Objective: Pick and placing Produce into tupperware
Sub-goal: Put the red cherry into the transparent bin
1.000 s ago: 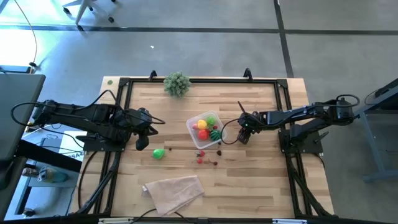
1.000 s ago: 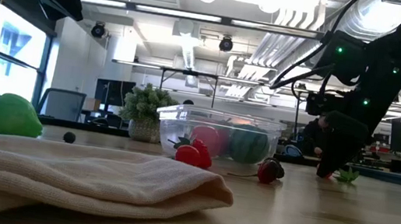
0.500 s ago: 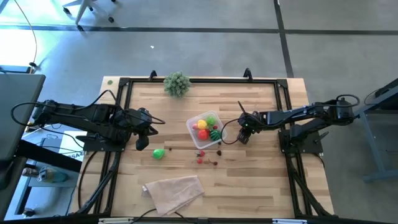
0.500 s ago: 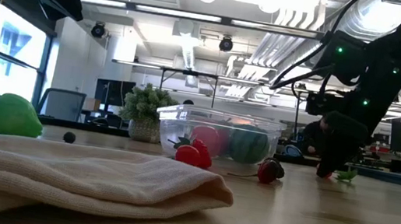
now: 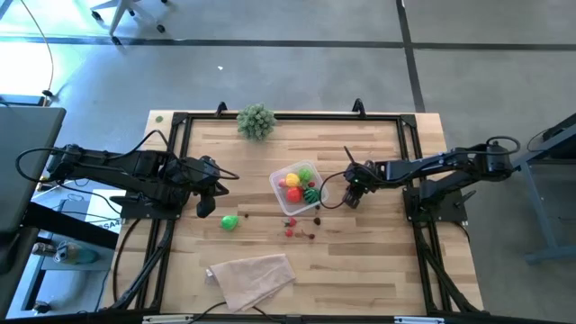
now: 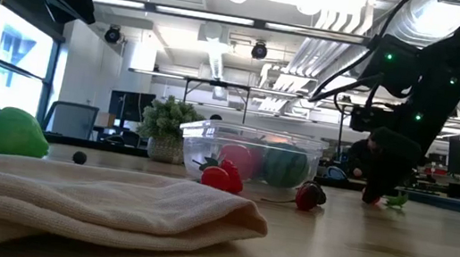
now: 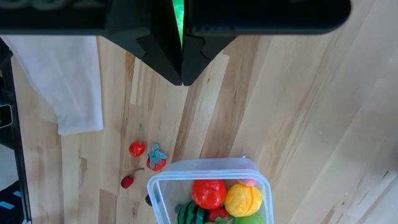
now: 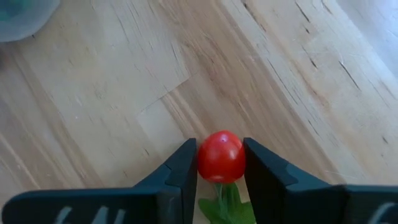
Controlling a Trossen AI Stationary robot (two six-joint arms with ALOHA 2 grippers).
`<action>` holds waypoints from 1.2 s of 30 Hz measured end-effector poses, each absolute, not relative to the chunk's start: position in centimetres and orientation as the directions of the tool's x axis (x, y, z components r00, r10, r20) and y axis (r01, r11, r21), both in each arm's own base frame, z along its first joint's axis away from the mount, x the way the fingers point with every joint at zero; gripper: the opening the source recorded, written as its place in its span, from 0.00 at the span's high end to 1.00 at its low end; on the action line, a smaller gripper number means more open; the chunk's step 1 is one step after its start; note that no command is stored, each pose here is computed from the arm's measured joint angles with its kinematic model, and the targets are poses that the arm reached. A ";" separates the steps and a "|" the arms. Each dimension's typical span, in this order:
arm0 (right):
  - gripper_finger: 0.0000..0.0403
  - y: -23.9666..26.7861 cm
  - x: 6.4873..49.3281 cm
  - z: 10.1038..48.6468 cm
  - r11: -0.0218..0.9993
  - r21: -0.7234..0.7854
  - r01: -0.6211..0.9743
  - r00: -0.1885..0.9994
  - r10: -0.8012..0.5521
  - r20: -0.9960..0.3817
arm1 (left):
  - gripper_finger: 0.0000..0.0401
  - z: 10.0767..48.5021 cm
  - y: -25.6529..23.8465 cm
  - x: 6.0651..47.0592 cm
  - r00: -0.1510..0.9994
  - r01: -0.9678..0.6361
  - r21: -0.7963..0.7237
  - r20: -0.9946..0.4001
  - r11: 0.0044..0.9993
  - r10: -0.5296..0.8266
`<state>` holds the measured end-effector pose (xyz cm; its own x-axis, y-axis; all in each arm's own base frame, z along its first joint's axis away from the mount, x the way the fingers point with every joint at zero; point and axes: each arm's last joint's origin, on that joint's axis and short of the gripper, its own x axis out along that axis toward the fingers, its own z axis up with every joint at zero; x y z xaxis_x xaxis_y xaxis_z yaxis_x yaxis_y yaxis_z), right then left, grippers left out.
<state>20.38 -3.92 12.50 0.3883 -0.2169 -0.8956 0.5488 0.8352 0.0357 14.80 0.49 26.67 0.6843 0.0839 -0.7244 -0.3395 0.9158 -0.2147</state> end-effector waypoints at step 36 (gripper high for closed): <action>0.77 -4.3 32.6 23.7 0.997 0.033 0.076 0.817 -0.043 -0.576 | 1.00 26.7 0.5 14.8 0.683 -0.340 -0.214 -0.725 0.916 0.084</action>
